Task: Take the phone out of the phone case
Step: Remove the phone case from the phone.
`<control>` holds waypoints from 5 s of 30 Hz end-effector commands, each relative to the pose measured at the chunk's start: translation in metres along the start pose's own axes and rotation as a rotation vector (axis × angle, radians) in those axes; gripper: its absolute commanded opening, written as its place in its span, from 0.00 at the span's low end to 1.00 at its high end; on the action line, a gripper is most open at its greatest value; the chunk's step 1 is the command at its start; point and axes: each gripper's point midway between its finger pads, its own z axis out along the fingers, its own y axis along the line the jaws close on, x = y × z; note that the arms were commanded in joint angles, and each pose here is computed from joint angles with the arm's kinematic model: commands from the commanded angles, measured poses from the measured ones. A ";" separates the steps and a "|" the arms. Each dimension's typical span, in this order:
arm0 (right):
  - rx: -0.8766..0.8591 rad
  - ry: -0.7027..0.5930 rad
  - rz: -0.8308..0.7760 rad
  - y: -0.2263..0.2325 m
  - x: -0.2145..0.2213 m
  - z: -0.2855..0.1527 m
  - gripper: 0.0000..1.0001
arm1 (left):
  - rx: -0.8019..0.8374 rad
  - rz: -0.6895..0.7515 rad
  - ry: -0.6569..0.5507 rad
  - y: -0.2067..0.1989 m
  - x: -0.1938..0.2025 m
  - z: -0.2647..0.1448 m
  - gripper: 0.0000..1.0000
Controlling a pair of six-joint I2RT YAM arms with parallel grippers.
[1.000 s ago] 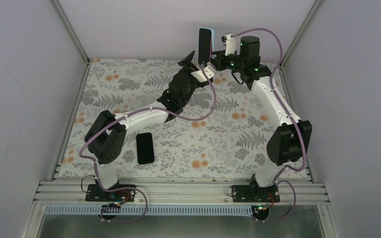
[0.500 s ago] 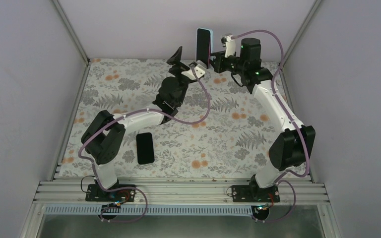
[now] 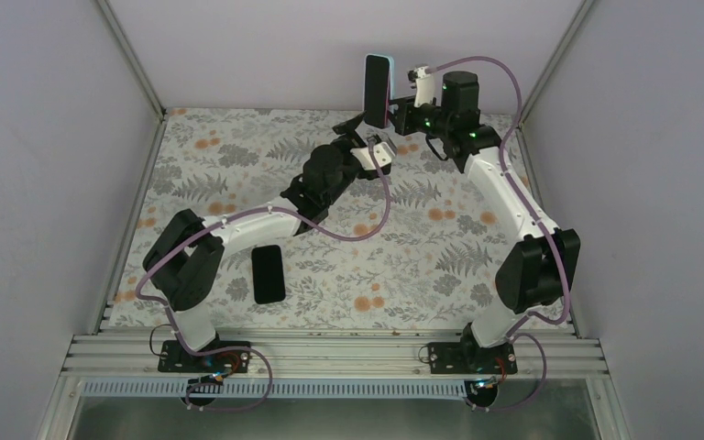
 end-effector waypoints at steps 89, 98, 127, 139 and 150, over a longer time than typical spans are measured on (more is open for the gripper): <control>-0.116 -0.030 -0.097 0.045 0.001 0.005 0.03 | -0.778 0.130 -0.070 0.159 -0.032 -0.029 1.00; -0.169 0.070 -0.114 0.064 0.038 0.037 0.03 | -0.841 0.398 -0.286 0.124 -0.068 -0.066 1.00; -0.451 0.118 -0.262 0.140 0.042 0.016 0.02 | -0.865 0.183 -0.180 0.146 -0.040 -0.040 0.31; -0.439 0.037 -0.222 0.118 0.008 -0.015 0.02 | -0.843 0.096 -0.090 0.157 -0.027 -0.049 0.19; -0.370 0.032 -0.218 0.091 0.005 -0.010 0.03 | -0.832 0.113 -0.075 0.161 -0.029 -0.047 0.02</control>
